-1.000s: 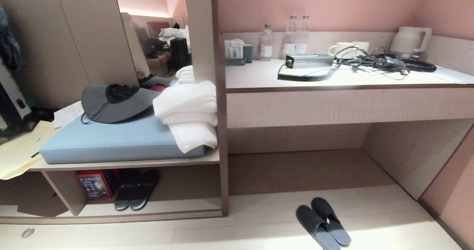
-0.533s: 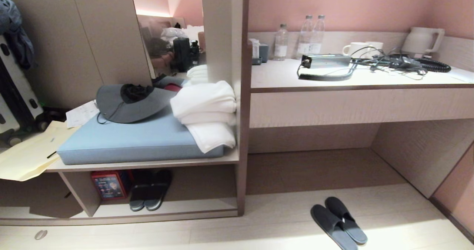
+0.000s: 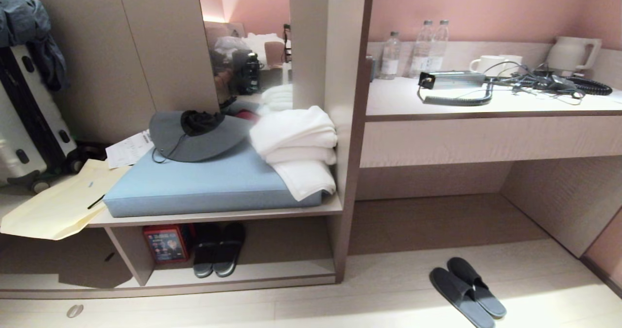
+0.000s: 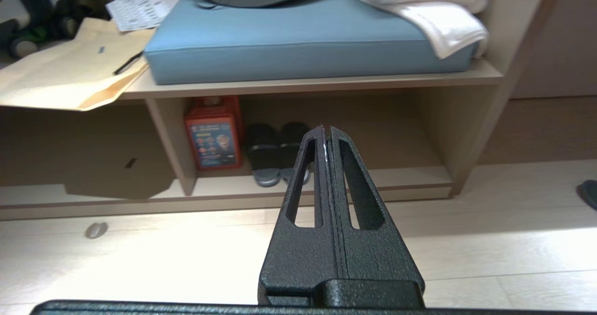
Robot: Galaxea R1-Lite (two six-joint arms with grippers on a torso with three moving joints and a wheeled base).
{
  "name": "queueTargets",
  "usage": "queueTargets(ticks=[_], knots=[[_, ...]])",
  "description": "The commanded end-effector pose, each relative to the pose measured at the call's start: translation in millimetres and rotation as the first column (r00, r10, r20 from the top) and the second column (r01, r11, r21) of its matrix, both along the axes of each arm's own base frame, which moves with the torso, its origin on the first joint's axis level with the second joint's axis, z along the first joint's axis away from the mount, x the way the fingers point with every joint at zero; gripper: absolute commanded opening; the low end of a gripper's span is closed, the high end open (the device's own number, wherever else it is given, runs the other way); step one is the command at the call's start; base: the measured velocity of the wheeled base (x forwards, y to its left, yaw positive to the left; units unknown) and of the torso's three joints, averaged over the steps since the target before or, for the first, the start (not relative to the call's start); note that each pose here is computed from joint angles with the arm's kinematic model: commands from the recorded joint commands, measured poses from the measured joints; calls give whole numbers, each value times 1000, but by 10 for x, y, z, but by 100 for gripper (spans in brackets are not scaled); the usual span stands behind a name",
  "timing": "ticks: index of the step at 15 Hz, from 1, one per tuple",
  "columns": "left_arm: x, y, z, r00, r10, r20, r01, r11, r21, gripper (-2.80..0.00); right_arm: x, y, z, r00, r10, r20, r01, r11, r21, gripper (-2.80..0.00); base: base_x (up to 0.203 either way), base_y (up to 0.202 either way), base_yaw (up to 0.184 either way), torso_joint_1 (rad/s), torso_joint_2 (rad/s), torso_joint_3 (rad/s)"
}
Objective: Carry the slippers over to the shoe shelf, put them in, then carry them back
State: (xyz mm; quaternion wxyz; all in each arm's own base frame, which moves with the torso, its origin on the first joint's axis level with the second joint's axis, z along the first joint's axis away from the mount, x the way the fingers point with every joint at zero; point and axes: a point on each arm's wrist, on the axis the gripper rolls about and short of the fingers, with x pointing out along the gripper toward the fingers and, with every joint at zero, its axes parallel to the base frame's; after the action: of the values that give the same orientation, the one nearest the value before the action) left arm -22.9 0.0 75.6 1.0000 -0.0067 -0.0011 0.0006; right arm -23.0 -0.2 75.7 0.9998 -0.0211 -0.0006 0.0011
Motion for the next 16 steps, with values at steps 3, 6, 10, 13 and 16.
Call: queueTargets(ticks=[3, 6, 10, 13, 16], knots=[[1, 0, 0, 1000, 0, -1, 0, 1000, 0, -280, 0, 0, 0, 1000, 0, 0, 0, 1000, -1, -280, 0, 193, -2, 1, 7, 5], [1, 0, -2, 1000, 0, -2, 0, 1000, 0, -280, 0, 0, 0, 1000, 1, 0, -1, 1000, -1, -280, 0, 192, -2, 4, -2, 3], [1, 0, 0, 1000, 0, -1, 0, 1000, 1, -280, 0, 0, 0, 1000, 0, 0, 0, 1000, -1, -280, 0, 194, -3, 1, 3, 2], [1, 0, 0, 1000, 0, -1, 0, 1000, 0, -280, 0, 0, 0, 1000, 1, 0, -1, 1000, 1, -280, 0, 194, -4, 0, 4, 4], [1, 0, 0, 1000, 2, -1, -2, 1000, 1, -280, 0, 0, 0, 1000, 1, 0, -1, 1000, 1, -280, 0, 194, -3, 2, 0, 4]])
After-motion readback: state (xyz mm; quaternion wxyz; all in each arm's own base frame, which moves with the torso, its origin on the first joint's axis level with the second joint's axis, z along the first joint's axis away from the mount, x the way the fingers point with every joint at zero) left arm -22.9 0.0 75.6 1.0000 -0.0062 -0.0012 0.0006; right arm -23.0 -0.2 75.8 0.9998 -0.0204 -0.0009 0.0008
